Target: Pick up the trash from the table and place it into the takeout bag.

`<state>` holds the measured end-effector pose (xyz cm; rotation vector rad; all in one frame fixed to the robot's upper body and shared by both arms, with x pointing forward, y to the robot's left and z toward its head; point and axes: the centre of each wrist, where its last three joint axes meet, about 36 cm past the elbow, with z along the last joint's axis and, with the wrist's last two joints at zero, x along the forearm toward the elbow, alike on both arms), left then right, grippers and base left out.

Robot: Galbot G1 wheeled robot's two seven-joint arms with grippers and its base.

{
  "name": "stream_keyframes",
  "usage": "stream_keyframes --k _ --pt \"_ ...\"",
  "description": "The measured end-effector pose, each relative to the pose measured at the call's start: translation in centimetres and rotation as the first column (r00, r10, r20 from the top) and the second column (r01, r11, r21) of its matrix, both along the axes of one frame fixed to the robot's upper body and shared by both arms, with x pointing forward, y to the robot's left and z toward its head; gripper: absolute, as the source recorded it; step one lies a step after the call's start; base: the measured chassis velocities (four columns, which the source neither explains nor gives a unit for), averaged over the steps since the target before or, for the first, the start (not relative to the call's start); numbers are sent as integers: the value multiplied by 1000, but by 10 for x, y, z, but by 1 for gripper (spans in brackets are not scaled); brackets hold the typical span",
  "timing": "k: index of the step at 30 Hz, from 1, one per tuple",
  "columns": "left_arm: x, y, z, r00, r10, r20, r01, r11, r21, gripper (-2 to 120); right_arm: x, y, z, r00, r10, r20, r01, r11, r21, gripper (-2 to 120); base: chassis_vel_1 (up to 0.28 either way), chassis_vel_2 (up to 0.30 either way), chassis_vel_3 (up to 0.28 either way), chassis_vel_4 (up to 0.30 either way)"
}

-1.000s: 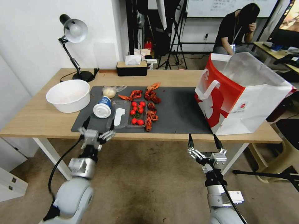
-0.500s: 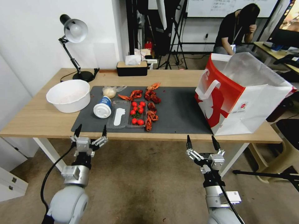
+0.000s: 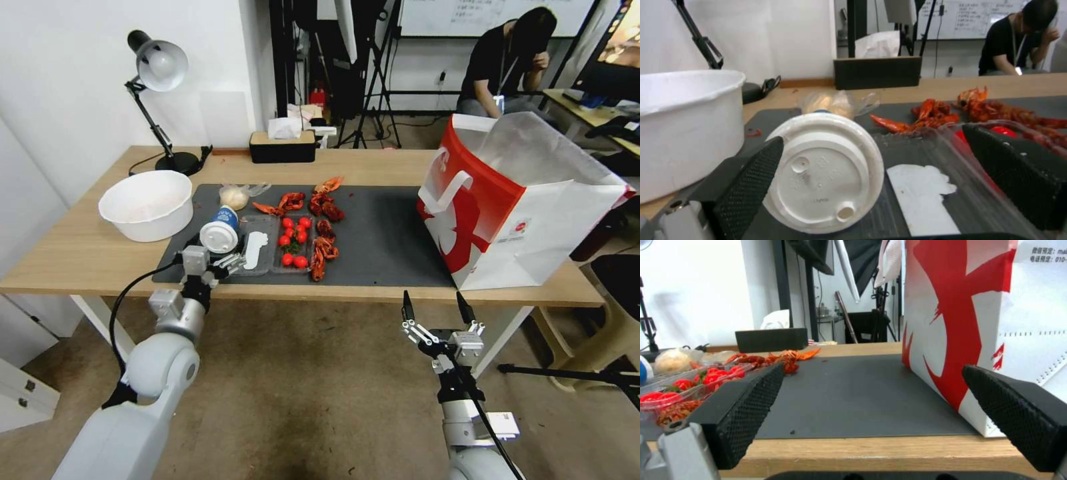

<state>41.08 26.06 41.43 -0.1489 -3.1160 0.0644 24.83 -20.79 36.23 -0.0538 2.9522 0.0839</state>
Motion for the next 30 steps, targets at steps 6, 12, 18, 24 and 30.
stream_keyframes --k 6,12,18,24,30 --pt "12 0 -3 998 53 -23 -53 998 37 100 0 0 -2 1000 -4 -2 4 1000 0 100 0 0 0 0" --pt "17 5 -4 994 99 -37 -97 994 60 100 -1 1 -4 1000 -6 -4 6 1000 1 100 0 0 0 0" --pt "18 5 -3 994 99 -38 -97 994 55 100 -1 1 -4 1000 -6 -3 6 1000 1 100 0 0 0 0" --pt "21 6 -2 994 98 -46 -96 994 47 100 -1 1 -4 1000 -5 -3 5 1000 1 100 0 0 0 0" --pt "30 4 2 993 93 -72 -90 995 42 100 -2 1 -4 1000 -6 -4 6 1000 2 100 0 0 0 0"
